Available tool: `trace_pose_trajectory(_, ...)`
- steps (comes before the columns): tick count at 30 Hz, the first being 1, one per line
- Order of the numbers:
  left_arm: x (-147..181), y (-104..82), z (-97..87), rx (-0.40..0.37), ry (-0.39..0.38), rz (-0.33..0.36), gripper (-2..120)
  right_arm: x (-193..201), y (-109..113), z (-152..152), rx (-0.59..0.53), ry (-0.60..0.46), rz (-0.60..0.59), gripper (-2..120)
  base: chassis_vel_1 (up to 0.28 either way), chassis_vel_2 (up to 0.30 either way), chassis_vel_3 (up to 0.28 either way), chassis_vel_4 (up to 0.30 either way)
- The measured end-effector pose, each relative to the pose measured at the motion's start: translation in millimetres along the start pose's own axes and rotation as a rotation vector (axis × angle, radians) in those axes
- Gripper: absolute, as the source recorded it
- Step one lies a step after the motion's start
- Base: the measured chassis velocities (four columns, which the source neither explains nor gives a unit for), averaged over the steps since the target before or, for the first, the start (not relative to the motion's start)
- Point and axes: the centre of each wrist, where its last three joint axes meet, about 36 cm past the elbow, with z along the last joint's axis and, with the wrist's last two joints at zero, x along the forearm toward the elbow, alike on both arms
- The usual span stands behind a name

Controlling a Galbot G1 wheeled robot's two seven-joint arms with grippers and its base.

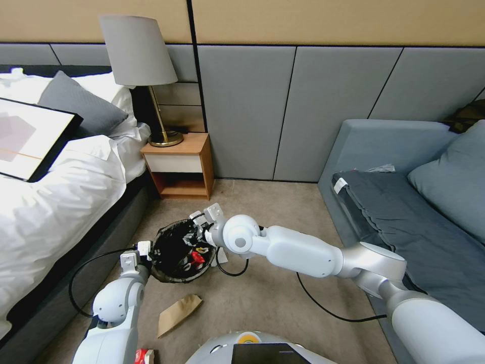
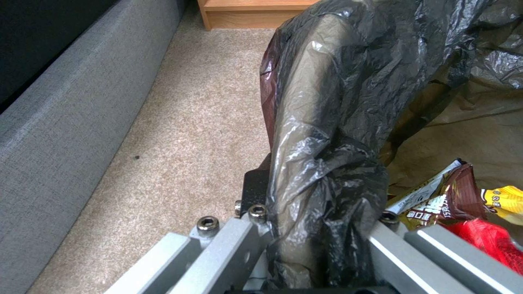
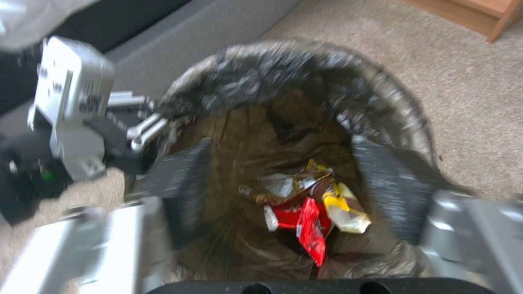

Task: Pick up the trash bin, then pick up the garbage from the floor and place it into the trash bin.

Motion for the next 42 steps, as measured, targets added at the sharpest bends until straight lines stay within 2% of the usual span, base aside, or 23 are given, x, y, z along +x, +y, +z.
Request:
trace_pose_trajectory(1, 0, 0.0, -0.2, 0.000, 0.000, 0.000, 0, 2, -1, -2, -0.015, -0.005, -0.006, 82, 0.000, 0.000, 0.000, 0.000)
trace_pose_trajectory(3, -1, 0.0, -0.4, 0.000, -0.001, 0.000, 0, 4, -2, -3, -0.025, -0.005, -0.008, 84, 0.000, 0.000, 0.000, 0.000)
trace_pose_trajectory(4, -1, -0.2, -0.6, 0.000, -0.001, 0.000, 0, 6, -3, -4, -0.039, -0.008, -0.011, 92, 0.000, 0.000, 0.000, 0.000)
trace_pose_trajectory(6, -2, -0.4, -0.7, 0.000, -0.001, 0.001, 0, 7, -4, -5, -0.050, -0.012, -0.010, 96, 0.000, 0.000, 0.000, 0.000)
trace_pose_trajectory(13, -1, 0.0, -0.8, -0.002, -0.001, 0.001, 0, 30, -14, -14, -0.088, -0.066, 0.009, 100, 0.000, 0.000, 0.000, 0.000)
trace_pose_trajectory(16, 3, 1.1, -3.9, -0.005, -0.012, 0.003, 0, 70, -41, -34, -0.124, -0.184, 0.081, 100, 0.000, 0.000, 0.000, 0.000)
trace_pose_trajectory(19, 5, 1.2, -5.4, -0.005, -0.017, 0.004, 0, 79, -50, -37, -0.127, -0.215, 0.119, 100, 0.000, 0.000, 0.000, 0.000)
trace_pose_trajectory(21, 10, 1.4, -11.2, -0.008, -0.037, 0.006, 0, 112, -88, -39, -0.111, -0.343, 0.313, 100, 0.000, 0.000, 0.000, 0.000)
trace_pose_trajectory(22, 10, 1.4, -11.2, -0.008, -0.037, 0.006, 0, 112, -88, -39, -0.111, -0.343, 0.313, 100, 0.000, 0.000, 0.000, 0.000)
trace_pose_trajectory(24, 12, 1.3, -14.3, -0.009, -0.049, 0.008, 0, 127, -108, -34, -0.104, -0.405, 0.400, 100, 0.000, 0.000, 0.000, 0.000)
trace_pose_trajectory(25, 14, 1.4, -16.6, -0.012, -0.057, 0.009, 0, 142, -134, -15, -0.101, -0.453, 0.501, 100, 0.000, 0.000, 0.000, 0.000)
trace_pose_trajectory(26, 14, 1.4, -16.6, -0.012, -0.057, 0.009, 0, 142, -134, -15, -0.101, -0.453, 0.501, 100, 0.000, 0.000, 0.000, 0.000)
trace_pose_trajectory(27, 14, 2.0, -17.0, -0.015, -0.057, 0.008, 0, 155, -152, 0, -0.103, -0.489, 0.586, 100, 0.000, 0.000, 0.000, 0.000)
trace_pose_trajectory(28, 14, 2.0, -17.0, -0.015, -0.057, 0.008, 0, 155, -152, 0, -0.103, -0.489, 0.586, 100, 0.000, 0.000, 0.000, 0.000)
trace_pose_trajectory(29, 15, 3.3, -17.1, -0.023, -0.061, 0.005, 0, 175, -186, 35, -0.100, -0.552, 0.746, 100, 0.000, 0.000, 0.000, 0.000)
trace_pose_trajectory(31, 16, 3.5, -17.7, -0.026, -0.068, 0.003, 0, 185, -209, 69, -0.072, -0.597, 0.872, 100, 0.000, 0.000, 0.000, 0.000)
trace_pose_trajectory(32, 16, 3.5, -17.7, -0.026, -0.068, 0.003, 0, 185, -209, 69, -0.072, -0.597, 0.872, 100, 0.000, 0.000, 0.000, 0.000)
trace_pose_trajectory(33, 17, 3.1, -19.4, -0.030, -0.082, 0.002, 0, 197, -224, 114, -0.030, -0.616, 0.992, 100, 0.000, 0.000, 0.000, 0.000)
trace_pose_trajectory(34, 18, 2.7, -19.7, -0.029, -0.086, 0.004, 0, 201, -226, 133, -0.016, -0.610, 1.028, 100, 0.000, 0.000, 0.000, 0.000)
trace_pose_trajectory(35, 18, 2.7, -19.7, -0.029, -0.086, 0.004, 0, 201, -226, 133, -0.016, -0.610, 1.028, 100, 0.000, 0.000, 0.000, 0.000)
trace_pose_trajectory(37, 18, 1.6, -20.1, -0.031, -0.098, 0.007, 0, 204, -224, 177, 0.020, -0.611, 1.093, 100, 0.000, 0.000, 0.000, 0.000)
trace_pose_trajectory(38, 18, 1.6, -20.1, -0.031, -0.098, 0.007, 0, 204, -224, 177, 0.020, -0.611, 1.093, 100, 0.000, 0.000, 0.000, 0.000)
trace_pose_trajectory(42, 19, -3.0, -16.9, -0.022, -0.118, 0.011, 0, 175, -197, 249, 0.003, -0.617, 1.147, 100, 0.000, 0.000, 0.000, 0.000)
